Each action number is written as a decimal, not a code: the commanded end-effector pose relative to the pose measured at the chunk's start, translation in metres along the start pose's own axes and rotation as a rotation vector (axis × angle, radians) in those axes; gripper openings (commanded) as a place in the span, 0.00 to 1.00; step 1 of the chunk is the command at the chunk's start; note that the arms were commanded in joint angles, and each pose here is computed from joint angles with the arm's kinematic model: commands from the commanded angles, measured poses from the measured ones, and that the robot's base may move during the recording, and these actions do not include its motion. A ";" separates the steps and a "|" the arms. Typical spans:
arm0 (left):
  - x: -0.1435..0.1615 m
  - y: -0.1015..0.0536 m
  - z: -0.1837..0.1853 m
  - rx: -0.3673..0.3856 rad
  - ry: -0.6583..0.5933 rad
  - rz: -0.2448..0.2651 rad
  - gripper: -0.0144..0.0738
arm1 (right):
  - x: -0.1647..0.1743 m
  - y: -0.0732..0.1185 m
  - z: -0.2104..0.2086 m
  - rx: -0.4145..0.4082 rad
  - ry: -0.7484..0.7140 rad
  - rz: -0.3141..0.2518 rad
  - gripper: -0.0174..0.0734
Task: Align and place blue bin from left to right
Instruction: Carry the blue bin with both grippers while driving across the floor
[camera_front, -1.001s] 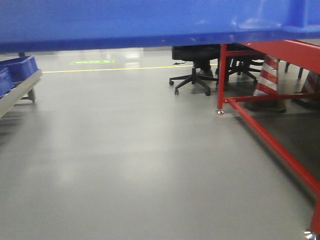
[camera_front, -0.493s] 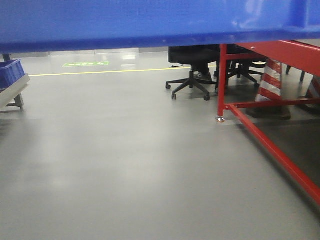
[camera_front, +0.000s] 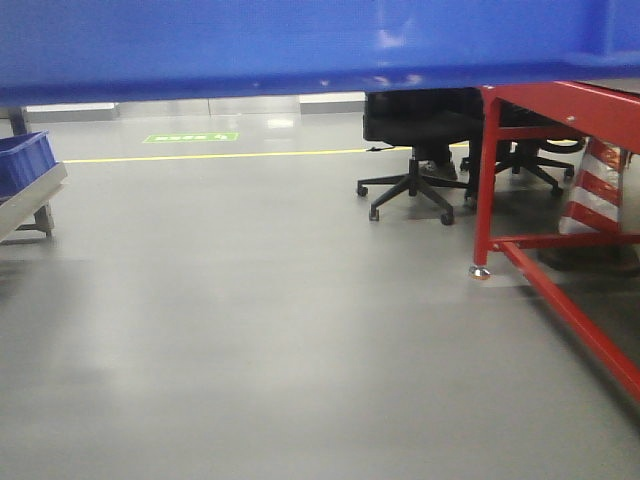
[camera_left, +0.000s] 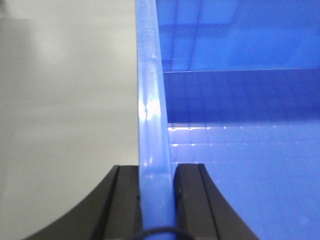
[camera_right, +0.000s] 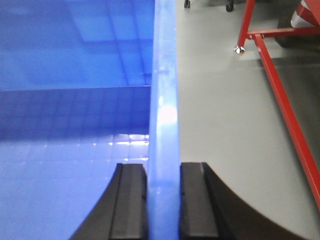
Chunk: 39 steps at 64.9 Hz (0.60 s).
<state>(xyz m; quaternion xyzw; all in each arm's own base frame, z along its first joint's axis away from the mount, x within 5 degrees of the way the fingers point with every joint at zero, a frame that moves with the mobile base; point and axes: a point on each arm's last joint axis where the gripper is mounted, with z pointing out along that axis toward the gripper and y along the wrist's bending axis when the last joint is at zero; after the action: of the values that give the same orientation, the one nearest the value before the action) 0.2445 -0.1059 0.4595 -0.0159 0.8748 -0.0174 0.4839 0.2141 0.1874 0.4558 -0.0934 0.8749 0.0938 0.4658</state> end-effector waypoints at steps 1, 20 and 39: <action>-0.009 -0.002 -0.010 0.054 -0.092 0.003 0.04 | -0.013 0.000 -0.010 -0.046 -0.115 -0.022 0.10; -0.009 -0.002 -0.010 0.055 -0.093 0.003 0.04 | -0.013 0.000 -0.010 -0.047 -0.117 -0.022 0.10; -0.009 -0.002 -0.010 0.055 -0.093 0.003 0.04 | -0.013 0.001 -0.010 -0.051 -0.122 -0.022 0.10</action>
<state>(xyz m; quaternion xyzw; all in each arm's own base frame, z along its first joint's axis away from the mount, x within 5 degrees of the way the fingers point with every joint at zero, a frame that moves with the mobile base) 0.2445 -0.1059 0.4595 -0.0159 0.8748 -0.0174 0.4839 0.2141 0.1875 0.4559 -0.0936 0.8745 0.0945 0.4664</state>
